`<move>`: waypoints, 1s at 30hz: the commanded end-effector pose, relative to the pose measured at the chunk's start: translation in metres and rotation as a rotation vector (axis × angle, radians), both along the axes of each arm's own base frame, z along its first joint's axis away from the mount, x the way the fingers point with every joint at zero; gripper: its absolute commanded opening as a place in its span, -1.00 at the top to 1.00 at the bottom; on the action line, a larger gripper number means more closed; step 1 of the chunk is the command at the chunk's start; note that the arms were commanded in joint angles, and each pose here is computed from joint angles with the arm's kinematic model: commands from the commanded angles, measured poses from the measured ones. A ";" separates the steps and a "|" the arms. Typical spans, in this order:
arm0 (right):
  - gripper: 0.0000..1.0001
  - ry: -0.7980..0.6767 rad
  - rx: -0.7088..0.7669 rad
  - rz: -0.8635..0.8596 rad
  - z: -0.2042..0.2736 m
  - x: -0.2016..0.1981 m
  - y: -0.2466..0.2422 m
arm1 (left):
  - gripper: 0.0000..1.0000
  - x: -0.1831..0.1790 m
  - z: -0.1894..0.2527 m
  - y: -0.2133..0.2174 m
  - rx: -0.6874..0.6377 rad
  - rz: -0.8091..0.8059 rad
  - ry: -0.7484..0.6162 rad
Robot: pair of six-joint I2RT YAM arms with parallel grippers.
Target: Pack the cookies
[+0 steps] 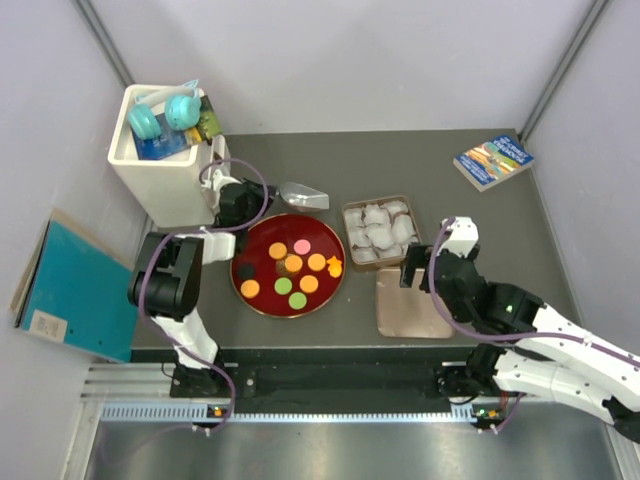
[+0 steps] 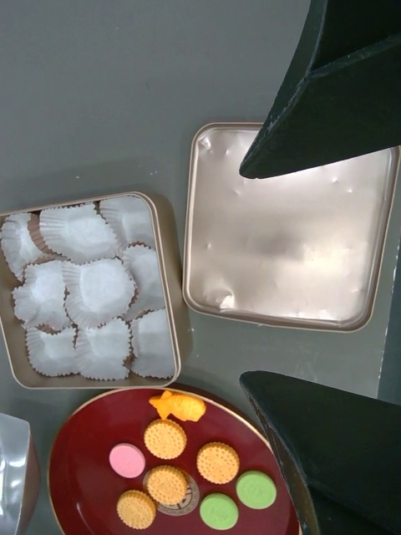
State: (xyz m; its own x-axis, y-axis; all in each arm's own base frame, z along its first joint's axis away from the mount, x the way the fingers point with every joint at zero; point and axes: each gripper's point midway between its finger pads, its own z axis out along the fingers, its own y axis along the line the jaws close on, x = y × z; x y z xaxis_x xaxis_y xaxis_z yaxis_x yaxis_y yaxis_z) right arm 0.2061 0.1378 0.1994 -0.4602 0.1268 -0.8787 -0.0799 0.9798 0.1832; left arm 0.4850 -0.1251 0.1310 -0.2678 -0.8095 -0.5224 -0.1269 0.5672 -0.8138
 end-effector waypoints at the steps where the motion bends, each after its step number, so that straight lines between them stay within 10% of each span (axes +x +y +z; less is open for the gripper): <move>1: -0.95 -0.006 0.001 -0.005 -0.002 0.002 0.001 | 1.00 0.001 0.064 -0.018 -0.159 -0.128 -0.212; 12: -0.95 0.002 0.019 0.005 -0.009 -0.001 0.002 | 1.00 -0.073 0.110 0.012 0.049 -0.155 -0.194; 30: -0.95 0.037 0.043 0.043 -0.025 -0.007 0.010 | 1.00 -0.173 0.049 0.069 0.350 -0.029 0.066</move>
State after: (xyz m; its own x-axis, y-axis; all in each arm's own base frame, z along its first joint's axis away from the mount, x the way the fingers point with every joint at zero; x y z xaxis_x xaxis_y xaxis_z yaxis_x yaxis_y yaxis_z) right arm 0.1967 0.1390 0.1681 -0.5088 0.1108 -0.8537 -0.1032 0.9767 0.1882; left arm 0.3213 -0.0640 0.1867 -0.3378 -0.5935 -0.7305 -0.1312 0.7982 -0.5879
